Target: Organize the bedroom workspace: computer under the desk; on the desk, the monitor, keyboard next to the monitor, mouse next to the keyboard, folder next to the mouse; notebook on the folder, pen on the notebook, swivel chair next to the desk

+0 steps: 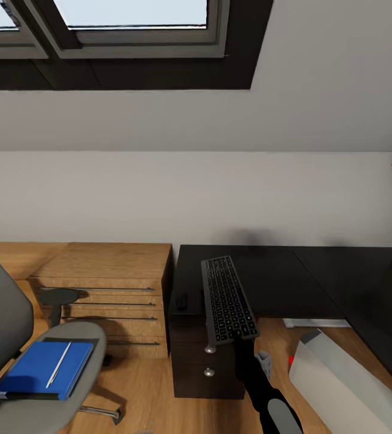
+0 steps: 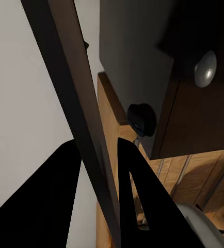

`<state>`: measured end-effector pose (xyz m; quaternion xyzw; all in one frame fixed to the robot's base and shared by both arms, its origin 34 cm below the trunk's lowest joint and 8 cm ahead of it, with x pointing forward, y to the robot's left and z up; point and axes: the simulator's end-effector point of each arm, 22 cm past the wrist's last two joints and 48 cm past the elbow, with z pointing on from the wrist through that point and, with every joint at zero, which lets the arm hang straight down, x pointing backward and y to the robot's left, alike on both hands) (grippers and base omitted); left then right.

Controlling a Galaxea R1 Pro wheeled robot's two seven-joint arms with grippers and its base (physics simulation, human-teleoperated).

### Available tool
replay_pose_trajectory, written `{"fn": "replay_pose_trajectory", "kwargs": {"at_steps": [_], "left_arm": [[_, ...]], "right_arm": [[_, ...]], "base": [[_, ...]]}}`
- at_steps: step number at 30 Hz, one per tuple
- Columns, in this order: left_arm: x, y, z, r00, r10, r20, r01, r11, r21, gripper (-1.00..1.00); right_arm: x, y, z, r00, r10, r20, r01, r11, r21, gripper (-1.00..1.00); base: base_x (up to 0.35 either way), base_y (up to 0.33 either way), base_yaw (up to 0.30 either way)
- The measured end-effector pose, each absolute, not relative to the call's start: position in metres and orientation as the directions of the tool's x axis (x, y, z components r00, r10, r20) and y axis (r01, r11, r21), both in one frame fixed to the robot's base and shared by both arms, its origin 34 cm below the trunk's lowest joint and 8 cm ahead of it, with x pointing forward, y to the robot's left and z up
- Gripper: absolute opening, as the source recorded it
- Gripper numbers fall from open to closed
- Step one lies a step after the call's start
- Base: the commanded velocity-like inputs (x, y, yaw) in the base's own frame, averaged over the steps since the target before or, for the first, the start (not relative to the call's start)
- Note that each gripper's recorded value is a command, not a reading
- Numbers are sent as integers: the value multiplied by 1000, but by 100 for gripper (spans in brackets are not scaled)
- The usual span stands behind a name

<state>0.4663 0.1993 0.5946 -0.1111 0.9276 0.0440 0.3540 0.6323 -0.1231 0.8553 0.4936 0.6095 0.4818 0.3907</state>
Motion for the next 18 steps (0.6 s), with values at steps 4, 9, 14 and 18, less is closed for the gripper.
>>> {"fn": "replay_pose_trajectory", "kwargs": {"at_steps": [4, 9, 14, 18], "left_arm": [[484, 180, 609, -751, -151, -643, -175, 984, -26, 100], [516, 176, 645, -759, -119, -640, -101, 993, -64, 100], [534, 175, 692, -803, -174, -570, -80, 979, -186, 100], [560, 202, 728, -766, -343, -543, -198, 930, -309, 100]], "right_arm": [[632, -123, 855, -208, 978, -1, 226, 49, 973, -100], [633, -124, 856, -207, 978, -1, 225, 49, 973, -100], [633, -125, 857, -205, 979, -3, 223, 50, 974, -100], [633, -126, 856, -204, 979, -3, 224, 50, 973, -100]], "base": [[2, 1, 0], [0, 0, 0], [0, 0, 0], [0, 0, 0]]}}
